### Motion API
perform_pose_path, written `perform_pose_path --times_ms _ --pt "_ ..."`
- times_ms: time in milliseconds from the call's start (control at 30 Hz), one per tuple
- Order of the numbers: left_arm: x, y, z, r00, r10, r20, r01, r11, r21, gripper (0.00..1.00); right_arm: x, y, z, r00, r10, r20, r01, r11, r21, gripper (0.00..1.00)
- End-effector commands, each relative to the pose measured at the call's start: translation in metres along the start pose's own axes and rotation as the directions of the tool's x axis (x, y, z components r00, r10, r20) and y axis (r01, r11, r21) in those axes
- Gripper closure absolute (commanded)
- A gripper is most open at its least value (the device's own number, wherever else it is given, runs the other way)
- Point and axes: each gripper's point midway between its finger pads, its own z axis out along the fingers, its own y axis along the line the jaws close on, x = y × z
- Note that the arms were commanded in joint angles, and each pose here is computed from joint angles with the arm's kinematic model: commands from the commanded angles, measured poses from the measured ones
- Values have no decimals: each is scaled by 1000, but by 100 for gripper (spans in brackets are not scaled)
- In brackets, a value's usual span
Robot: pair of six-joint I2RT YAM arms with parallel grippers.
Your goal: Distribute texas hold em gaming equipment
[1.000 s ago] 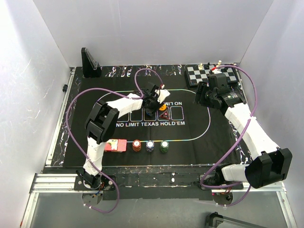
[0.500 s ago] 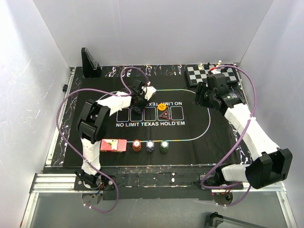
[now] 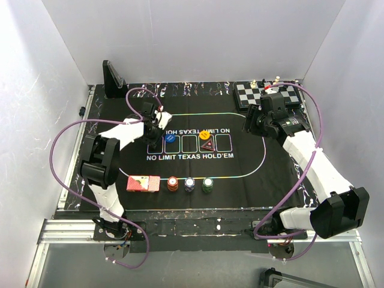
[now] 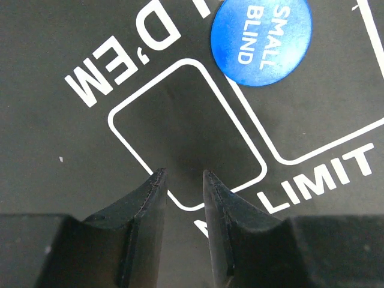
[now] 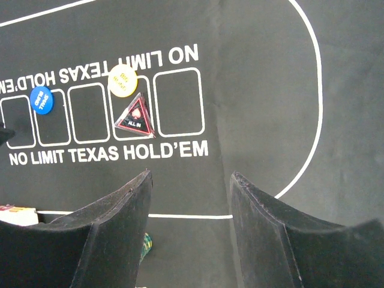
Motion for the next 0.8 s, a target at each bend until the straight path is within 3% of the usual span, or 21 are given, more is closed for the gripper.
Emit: perform_pose_path --times_ms 0,67,167,267,400,567,767 --pt "-40 5 -36 992 -4 127 4 1000 -4 68 -4 10 4 1000 -7 13 7 1000 -30 39" --pt "-67 -3 -43 982 -21 187 11 998 55 57 -3 13 6 1000 -13 4 13 999 -32 39" --pt "-98 -21 -35 978 12 210 -37 993 113 31 -2 16 8 1000 -22 -3 22 999 -32 39" --pt "-115 -37 -16 977 80 195 -107 986 131 23 -1 16 9 1000 -25 -8 25 999 -21 39" --pt "-125 -44 6 977 116 180 -145 976 160 23 -1 15 10 1000 -28 -10 27 999 -16 39" --pt "-123 -54 12 971 145 189 -185 959 214 31 -1 17 11 999 -31 -16 31 999 -17 39" --pt "-110 -52 15 973 159 167 -192 961 201 50 -2 18 12 999 -32 -15 32 999 -15 39"
